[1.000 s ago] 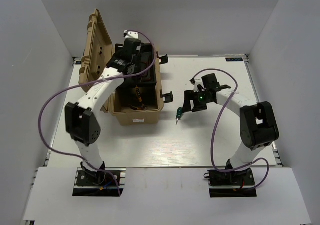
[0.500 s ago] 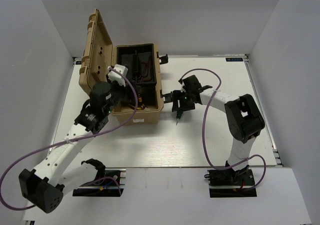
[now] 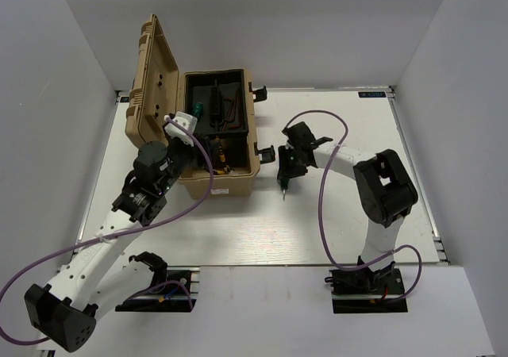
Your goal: Sort the tools into containers
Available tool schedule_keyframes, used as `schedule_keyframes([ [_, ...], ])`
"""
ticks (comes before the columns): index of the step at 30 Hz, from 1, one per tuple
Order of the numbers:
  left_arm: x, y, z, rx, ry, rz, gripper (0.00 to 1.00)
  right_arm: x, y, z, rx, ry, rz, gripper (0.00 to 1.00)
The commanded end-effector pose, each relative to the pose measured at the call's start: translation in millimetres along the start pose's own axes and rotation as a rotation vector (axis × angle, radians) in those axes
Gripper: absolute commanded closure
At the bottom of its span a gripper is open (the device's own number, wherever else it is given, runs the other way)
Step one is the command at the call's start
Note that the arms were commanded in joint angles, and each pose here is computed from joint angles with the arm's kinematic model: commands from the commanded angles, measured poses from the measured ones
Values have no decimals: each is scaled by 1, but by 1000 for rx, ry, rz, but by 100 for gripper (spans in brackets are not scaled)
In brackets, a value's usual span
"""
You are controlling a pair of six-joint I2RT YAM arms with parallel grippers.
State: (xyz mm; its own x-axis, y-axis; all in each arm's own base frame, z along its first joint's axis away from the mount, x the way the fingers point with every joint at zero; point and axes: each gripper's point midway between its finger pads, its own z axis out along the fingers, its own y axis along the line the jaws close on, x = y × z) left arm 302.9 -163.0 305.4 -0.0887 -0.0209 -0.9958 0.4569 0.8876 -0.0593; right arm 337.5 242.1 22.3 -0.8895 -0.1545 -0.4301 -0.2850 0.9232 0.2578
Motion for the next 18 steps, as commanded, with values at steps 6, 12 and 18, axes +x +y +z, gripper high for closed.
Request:
schedule_keyframes([
  [6, -14, -5, -13, 29, -62, 8, 21, -1, -25, -46, 119, -39, -42, 100],
  [12, -32, -13, -31, 79, -162, 12, 43, -51, -41, -126, 170, -225, -153, 100],
  [18, -44, -16, -42, 105, -225, 18, 81, -146, 18, -186, -7, -431, -370, 100],
])
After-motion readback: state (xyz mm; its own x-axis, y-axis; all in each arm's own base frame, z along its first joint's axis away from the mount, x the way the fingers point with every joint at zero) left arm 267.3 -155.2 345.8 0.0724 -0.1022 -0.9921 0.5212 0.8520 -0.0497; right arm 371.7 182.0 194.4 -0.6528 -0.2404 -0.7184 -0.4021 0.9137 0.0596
